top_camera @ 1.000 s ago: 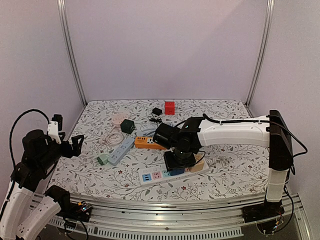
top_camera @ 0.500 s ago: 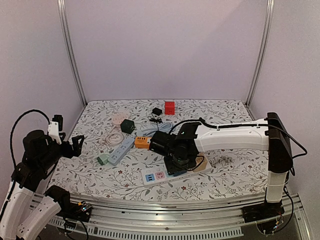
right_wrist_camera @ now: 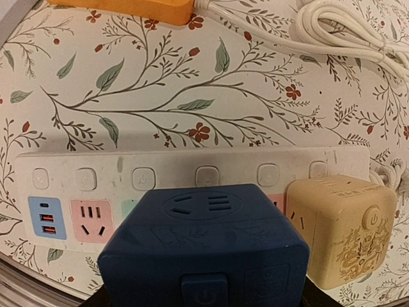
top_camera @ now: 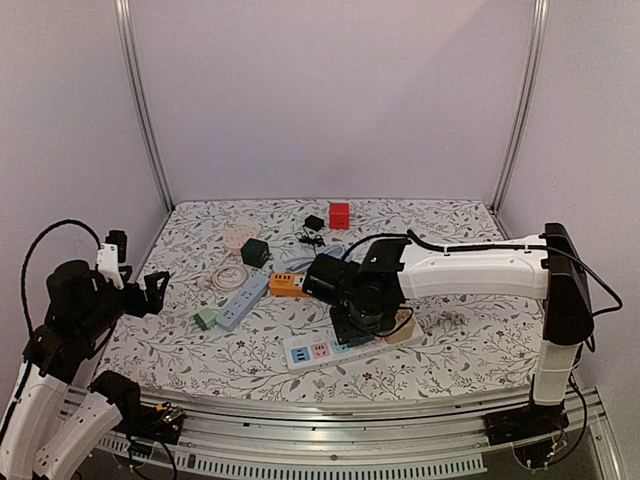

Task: Insert the plug
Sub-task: Insert the plug into the socket.

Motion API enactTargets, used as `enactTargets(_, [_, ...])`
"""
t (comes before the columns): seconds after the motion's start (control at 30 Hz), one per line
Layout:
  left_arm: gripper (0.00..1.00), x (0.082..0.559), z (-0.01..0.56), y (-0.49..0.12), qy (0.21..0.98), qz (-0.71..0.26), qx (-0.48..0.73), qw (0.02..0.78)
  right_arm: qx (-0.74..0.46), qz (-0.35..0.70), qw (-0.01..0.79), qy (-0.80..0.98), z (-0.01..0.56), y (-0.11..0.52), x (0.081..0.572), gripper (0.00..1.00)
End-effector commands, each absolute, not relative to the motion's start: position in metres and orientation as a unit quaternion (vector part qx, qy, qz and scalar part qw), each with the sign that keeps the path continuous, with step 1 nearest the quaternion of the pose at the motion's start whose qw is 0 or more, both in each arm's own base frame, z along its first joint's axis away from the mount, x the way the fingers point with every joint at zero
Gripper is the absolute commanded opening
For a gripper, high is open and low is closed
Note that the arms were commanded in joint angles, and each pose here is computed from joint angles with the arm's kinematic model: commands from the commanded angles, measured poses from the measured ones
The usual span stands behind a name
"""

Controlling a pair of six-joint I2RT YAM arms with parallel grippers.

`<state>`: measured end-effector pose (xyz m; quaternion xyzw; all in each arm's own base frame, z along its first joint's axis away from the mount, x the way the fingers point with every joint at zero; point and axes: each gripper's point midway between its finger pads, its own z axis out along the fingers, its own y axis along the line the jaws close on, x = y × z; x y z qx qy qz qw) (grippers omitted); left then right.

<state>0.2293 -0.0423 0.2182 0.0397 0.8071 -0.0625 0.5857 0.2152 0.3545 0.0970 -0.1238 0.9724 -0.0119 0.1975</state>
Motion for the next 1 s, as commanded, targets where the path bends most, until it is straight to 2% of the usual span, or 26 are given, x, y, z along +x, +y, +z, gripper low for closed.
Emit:
enactTargets(0.0, [0.98,0.23,0.218,-0.041,0.804,-0.065,0.034,0.59,-0.112,-0.009,0.187,0.976,0.095,0.345,0.211,0.0])
enactTargets(0.47, [0.98,0.23,0.217,-0.041,0.804,-0.067,0.035,0.59,-0.111,0.007,0.165,0.98,0.078,0.356,0.208,0.0])
enactTargets(0.97, [0.98,0.23,0.217,-0.041,0.804,-0.067,0.034,0.59,-0.09,-0.028,0.163,0.982,0.071,0.322,0.207,0.0])
